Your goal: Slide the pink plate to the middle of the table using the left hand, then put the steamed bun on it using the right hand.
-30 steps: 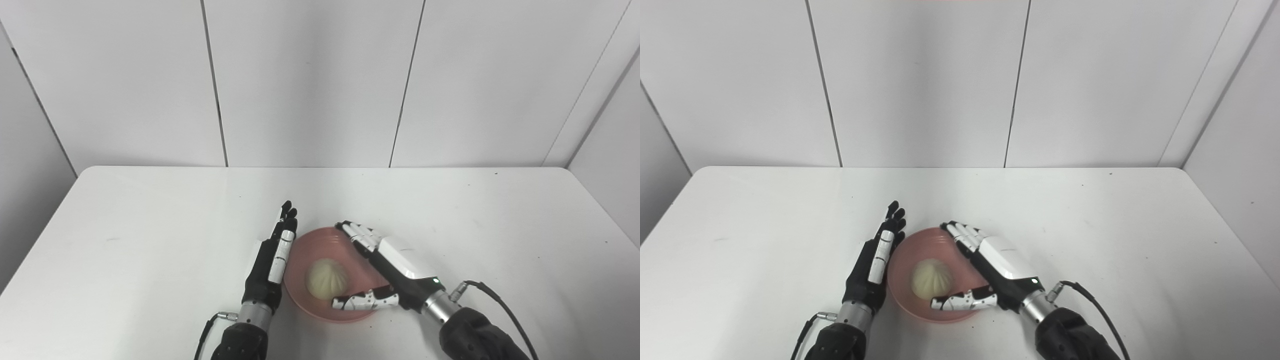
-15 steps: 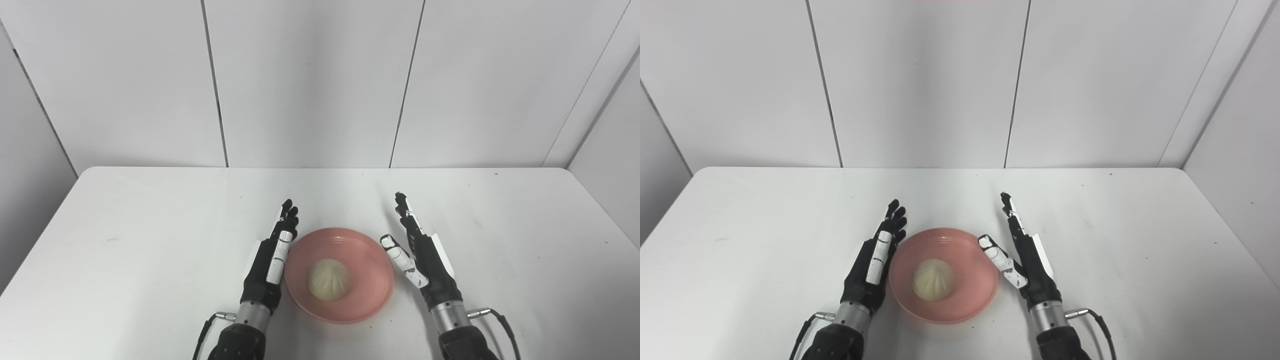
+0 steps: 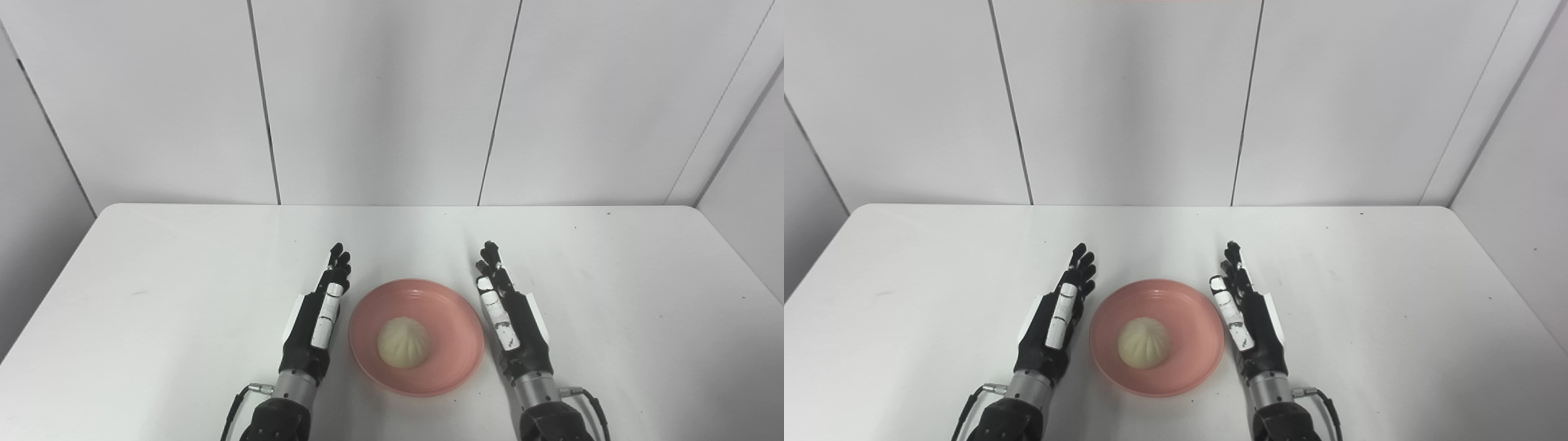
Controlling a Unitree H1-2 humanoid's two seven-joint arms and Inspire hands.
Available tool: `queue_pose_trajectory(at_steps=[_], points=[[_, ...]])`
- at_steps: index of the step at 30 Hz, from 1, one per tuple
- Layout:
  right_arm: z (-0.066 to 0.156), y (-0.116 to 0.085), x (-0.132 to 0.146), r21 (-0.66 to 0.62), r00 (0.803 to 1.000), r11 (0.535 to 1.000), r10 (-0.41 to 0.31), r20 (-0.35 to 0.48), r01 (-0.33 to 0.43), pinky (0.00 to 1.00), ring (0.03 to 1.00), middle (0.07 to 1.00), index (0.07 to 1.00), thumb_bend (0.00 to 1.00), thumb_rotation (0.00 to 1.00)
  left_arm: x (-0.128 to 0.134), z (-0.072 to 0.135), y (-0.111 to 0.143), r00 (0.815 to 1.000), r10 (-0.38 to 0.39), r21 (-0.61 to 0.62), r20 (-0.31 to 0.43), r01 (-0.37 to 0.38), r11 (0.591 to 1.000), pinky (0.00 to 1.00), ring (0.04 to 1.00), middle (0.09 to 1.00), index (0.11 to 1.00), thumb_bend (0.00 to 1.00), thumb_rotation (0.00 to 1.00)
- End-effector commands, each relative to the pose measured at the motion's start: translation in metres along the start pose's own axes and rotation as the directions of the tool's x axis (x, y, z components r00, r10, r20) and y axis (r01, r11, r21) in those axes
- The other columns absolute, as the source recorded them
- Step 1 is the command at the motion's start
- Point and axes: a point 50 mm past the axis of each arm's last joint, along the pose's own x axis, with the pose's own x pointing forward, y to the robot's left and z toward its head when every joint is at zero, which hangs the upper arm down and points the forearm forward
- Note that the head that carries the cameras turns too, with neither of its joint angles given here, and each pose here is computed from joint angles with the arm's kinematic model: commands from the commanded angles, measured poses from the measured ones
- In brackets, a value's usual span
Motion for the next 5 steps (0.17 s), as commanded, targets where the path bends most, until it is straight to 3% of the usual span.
queue_pose_trajectory(at_steps=[1,5], points=[[0.0148,0.002,0.0089,0.023,0.999,1.0,-0.01,0.05,0.009,1.0,1.0,1.0,1.0,0.65,0.87,-0.0102,-0.0075,0.0111,1.0,0.011,0.008,-0.006,-0.011,1.0,1.0,1.0,1.0,1.0,0.72,1.0],[0.0147,0.001,0.0094,0.036,0.999,0.999,-0.024,0.037,0.023,1.0,1.0,1.0,1.0,0.65,0.86,-0.0105,-0.0056,0.0112,1.0,0.012,0.009,-0.01,-0.012,1.0,1.0,1.0,1.0,1.0,0.7,1.0]])
